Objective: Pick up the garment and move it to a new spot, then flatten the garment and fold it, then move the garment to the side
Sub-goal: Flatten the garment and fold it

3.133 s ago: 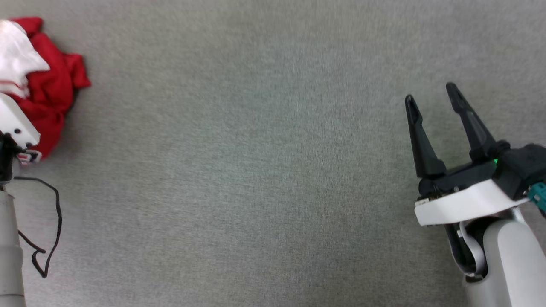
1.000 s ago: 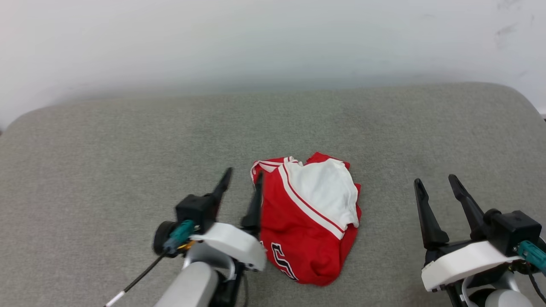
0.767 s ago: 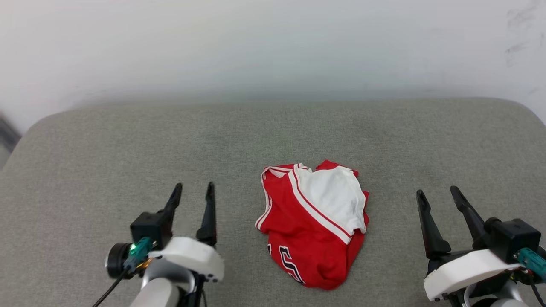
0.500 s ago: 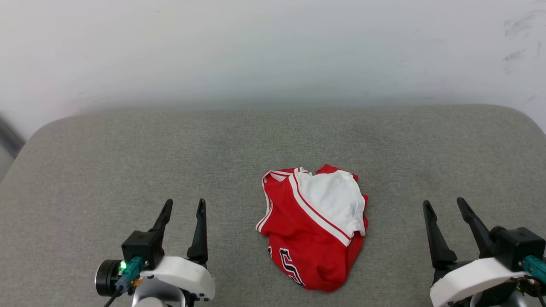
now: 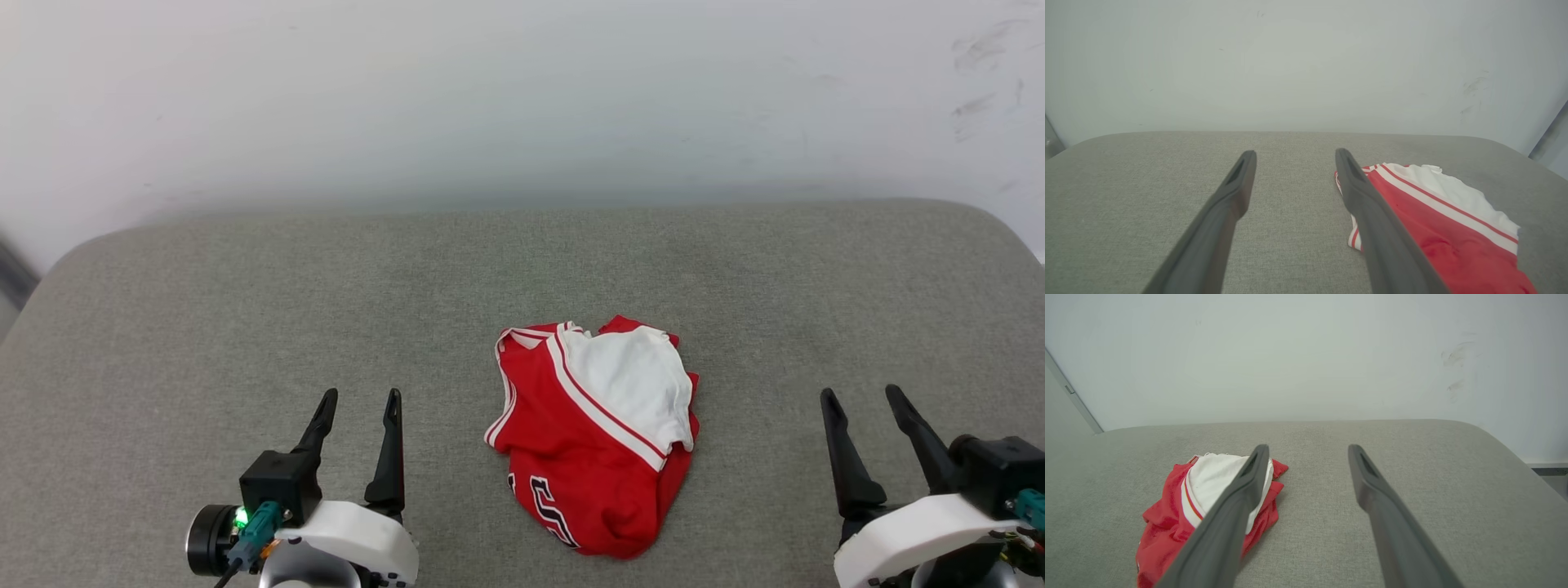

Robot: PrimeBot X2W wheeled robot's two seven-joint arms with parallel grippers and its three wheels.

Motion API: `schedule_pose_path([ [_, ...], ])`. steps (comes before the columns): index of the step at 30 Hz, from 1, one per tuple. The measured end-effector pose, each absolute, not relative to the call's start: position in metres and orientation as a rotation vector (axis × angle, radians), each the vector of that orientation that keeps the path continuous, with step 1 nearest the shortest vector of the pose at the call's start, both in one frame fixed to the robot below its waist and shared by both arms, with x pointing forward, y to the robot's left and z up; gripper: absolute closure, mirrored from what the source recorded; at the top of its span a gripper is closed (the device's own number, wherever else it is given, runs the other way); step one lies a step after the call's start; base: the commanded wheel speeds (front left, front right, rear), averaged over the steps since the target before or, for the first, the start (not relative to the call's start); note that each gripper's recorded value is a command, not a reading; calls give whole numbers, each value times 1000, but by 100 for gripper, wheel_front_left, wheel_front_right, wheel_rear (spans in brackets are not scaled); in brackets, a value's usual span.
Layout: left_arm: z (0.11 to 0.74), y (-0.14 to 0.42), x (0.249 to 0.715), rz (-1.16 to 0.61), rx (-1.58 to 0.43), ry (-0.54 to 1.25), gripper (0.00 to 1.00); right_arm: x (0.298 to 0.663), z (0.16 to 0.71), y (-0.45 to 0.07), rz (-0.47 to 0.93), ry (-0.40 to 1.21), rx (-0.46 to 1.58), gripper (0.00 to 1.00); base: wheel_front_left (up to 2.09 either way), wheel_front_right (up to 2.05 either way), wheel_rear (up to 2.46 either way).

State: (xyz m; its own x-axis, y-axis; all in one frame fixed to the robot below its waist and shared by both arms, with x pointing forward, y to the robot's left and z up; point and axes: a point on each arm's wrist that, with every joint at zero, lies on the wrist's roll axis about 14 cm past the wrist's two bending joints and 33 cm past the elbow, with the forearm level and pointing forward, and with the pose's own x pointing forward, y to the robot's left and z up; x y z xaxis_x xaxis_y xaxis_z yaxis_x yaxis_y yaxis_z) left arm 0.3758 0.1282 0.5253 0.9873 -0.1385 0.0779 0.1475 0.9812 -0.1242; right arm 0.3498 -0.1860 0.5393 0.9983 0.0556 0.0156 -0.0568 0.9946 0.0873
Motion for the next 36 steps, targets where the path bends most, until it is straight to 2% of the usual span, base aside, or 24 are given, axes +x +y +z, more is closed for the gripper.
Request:
schedule_pose_path([
  [5, 527, 130, 376, -135, -134, -75, 0, 353, 516, -196, 28, 95, 128, 0, 0, 0, 0],
  [11, 534, 140, 376, -93, -147, -105, 0, 368, 487, -181, 94, 306, 179, 0, 0, 0, 0],
  [19, 531, 150, 383, -58, -160, -104, 0, 398, 456, -132, 281, 617, 147, 0, 0, 0, 0],
  [25, 519, 163, 389, -12, -162, -76, 0, 412, 432, -88, 429, 775, 106, 0, 0, 0, 0],
  [29, 511, 170, 390, 16, -165, -54, 0, 413, 415, -73, 480, 858, 83, 0, 0, 0, 0],
  [30, 509, 172, 389, 22, -164, -49, 0, 413, 412, -70, 488, 864, 81, 62, 0, 0, 0],
  [31, 507, 173, 389, 28, -164, -44, 0, 415, 413, -69, 492, 857, 81, 96, 0, 0, 0],
  [32, 506, 175, 389, 33, -165, -42, 0, 417, 414, -69, 494, 851, 76, 100, 0, 0, 0],
  [36, 508, 175, 391, 36, -167, -49, 0, 424, 428, -74, 489, 786, 52, 100, 0, 0, 0],
])
